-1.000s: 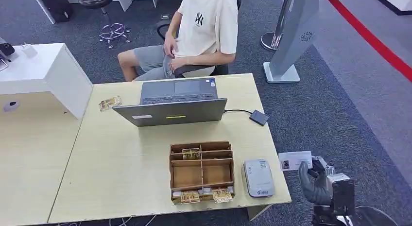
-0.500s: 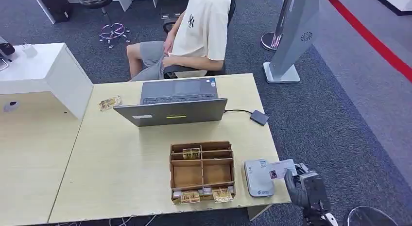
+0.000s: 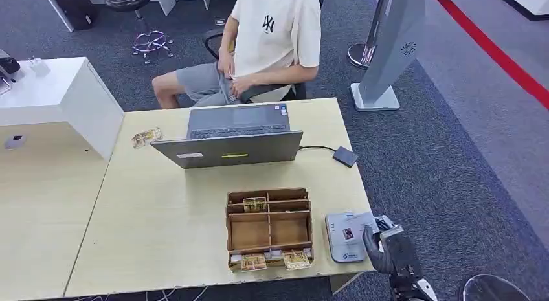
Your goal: Pass the card to the sensor for recognition and then transmit it.
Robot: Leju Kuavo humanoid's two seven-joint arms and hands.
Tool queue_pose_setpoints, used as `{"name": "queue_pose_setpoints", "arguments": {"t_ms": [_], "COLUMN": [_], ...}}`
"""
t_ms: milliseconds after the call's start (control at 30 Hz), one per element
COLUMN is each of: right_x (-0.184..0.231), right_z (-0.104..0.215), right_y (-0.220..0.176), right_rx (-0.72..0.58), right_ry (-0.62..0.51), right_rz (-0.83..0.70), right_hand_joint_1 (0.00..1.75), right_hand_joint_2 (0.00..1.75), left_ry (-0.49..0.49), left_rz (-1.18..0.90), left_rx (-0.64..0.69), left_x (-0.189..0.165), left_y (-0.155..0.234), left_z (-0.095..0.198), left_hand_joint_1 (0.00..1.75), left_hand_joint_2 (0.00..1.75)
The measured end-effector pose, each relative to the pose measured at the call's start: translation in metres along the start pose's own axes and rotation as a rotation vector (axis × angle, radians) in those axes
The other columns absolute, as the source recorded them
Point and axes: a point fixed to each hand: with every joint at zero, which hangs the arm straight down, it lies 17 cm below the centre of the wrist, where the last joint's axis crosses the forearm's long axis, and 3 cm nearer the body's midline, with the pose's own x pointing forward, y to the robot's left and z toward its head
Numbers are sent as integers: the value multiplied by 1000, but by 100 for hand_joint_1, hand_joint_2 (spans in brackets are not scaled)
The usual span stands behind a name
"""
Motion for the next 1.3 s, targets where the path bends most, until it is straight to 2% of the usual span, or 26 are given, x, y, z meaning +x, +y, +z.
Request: {"name": "queue_pose_setpoints", "arguments": {"t_ms": [500, 1300], "right_x": [-16, -47], "right_z": [3, 8], "right_y": [-5, 6], "right_rx": [-37, 11], "right_ry": [21, 87], "right_rz": [254, 300], "right_hand_joint_1": [175, 175], "right_hand_joint_2": [175, 175], "left_ry": [7, 7], "left_rz": [-1, -1], "left_rx": [2, 2], "left_x": [-2, -2], "left_y": [1, 2], "left_z": [0, 0], "left_hand_joint_1": [0, 0], "left_hand_joint_2": [0, 0]}}
